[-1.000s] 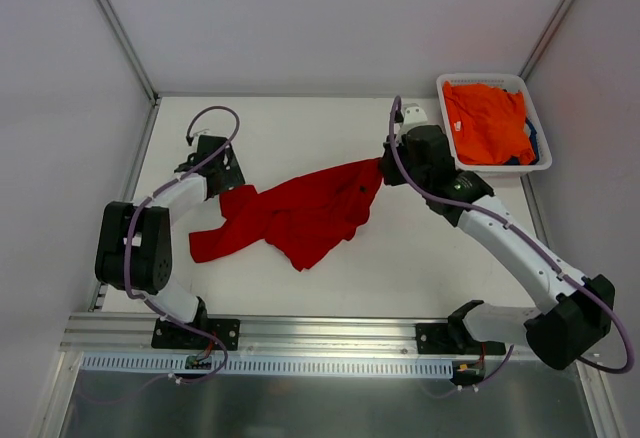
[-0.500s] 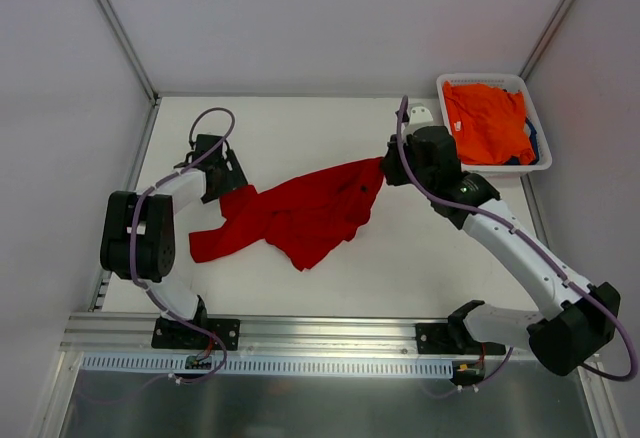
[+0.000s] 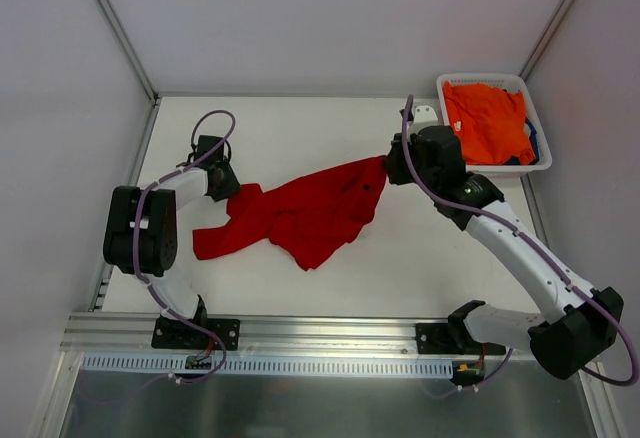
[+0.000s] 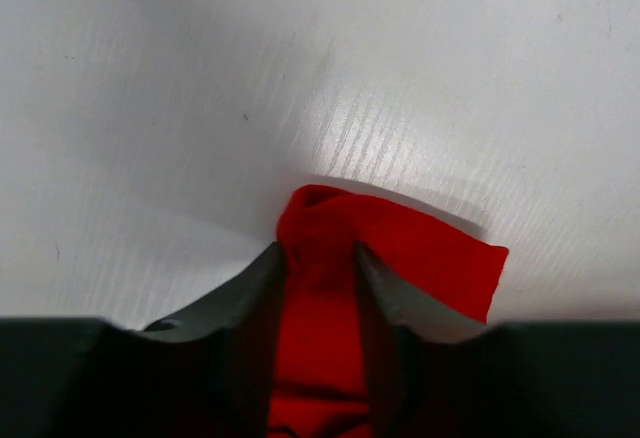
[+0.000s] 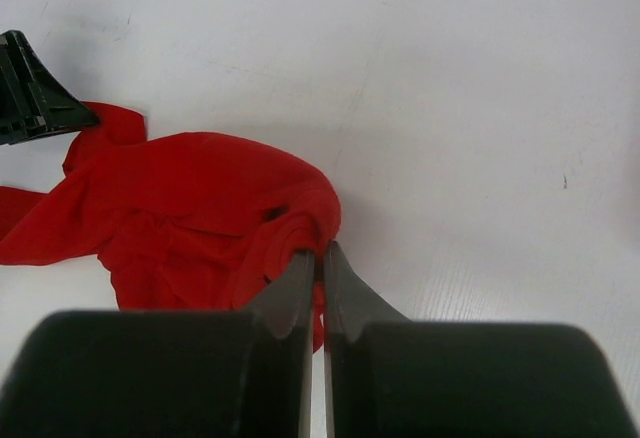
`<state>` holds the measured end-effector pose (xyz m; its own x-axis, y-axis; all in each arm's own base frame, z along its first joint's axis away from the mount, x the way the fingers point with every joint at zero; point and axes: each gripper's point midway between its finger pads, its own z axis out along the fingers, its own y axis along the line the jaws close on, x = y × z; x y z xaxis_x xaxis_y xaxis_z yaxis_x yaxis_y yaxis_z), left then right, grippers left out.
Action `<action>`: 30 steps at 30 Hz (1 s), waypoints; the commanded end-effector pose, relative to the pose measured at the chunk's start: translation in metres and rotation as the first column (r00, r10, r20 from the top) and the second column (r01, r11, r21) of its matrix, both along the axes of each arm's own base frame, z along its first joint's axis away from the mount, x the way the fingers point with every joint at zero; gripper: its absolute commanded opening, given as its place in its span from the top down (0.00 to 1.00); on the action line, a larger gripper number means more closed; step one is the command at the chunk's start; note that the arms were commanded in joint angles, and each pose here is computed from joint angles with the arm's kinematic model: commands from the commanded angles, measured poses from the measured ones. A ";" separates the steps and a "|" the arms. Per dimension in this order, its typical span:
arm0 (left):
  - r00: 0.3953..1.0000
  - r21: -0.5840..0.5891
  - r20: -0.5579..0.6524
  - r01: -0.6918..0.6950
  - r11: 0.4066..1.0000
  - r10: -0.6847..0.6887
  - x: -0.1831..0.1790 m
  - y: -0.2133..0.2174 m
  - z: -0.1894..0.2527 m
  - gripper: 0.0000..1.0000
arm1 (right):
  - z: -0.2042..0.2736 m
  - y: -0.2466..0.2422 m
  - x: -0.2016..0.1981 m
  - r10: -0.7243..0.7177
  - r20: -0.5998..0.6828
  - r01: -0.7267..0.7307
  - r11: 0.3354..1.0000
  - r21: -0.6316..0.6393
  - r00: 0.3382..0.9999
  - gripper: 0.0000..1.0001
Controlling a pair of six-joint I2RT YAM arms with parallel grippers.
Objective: Fold and stack the t-shirts
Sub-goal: Move the tshirt to the center of the board, then flatten the tshirt out
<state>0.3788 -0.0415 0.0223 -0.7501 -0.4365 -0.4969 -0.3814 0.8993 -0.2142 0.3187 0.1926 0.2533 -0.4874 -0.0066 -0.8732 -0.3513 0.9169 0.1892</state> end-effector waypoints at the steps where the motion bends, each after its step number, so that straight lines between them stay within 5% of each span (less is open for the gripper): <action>1: 1.000 -0.022 0.006 -0.010 1.000 0.010 0.008 -0.001 0.004 0.70 | 0.019 0.000 0.001 -0.005 0.048 0.003 0.999 0.054 0.999 1.00; 5: 1.000 -0.018 0.002 -0.013 1.000 0.013 0.007 0.000 0.003 1.00 | 0.016 0.000 0.001 -0.006 0.043 0.003 0.999 0.053 0.999 1.00; 16: 0.991 0.006 0.136 -0.006 1.000 0.006 0.032 0.003 0.059 1.00 | 0.016 -0.001 0.003 -0.007 0.050 0.005 0.999 0.039 0.999 1.00; 23: 0.923 0.019 0.383 0.012 1.000 -0.018 0.049 0.004 0.174 1.00 | 0.065 -0.007 0.009 -0.006 0.153 0.004 1.000 0.018 0.988 1.00; 30: 0.730 0.061 0.683 -0.016 0.998 -0.030 0.033 0.015 0.330 1.00 | 0.114 -0.023 0.011 -0.032 0.275 0.042 0.999 -0.028 0.961 1.00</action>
<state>0.4261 -0.0400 0.2738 -0.3742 -0.4195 -0.8270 -0.1893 0.9076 -0.3748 0.3282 0.1863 0.3210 -0.3525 -0.0219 -0.9356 -0.3789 0.9175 0.1212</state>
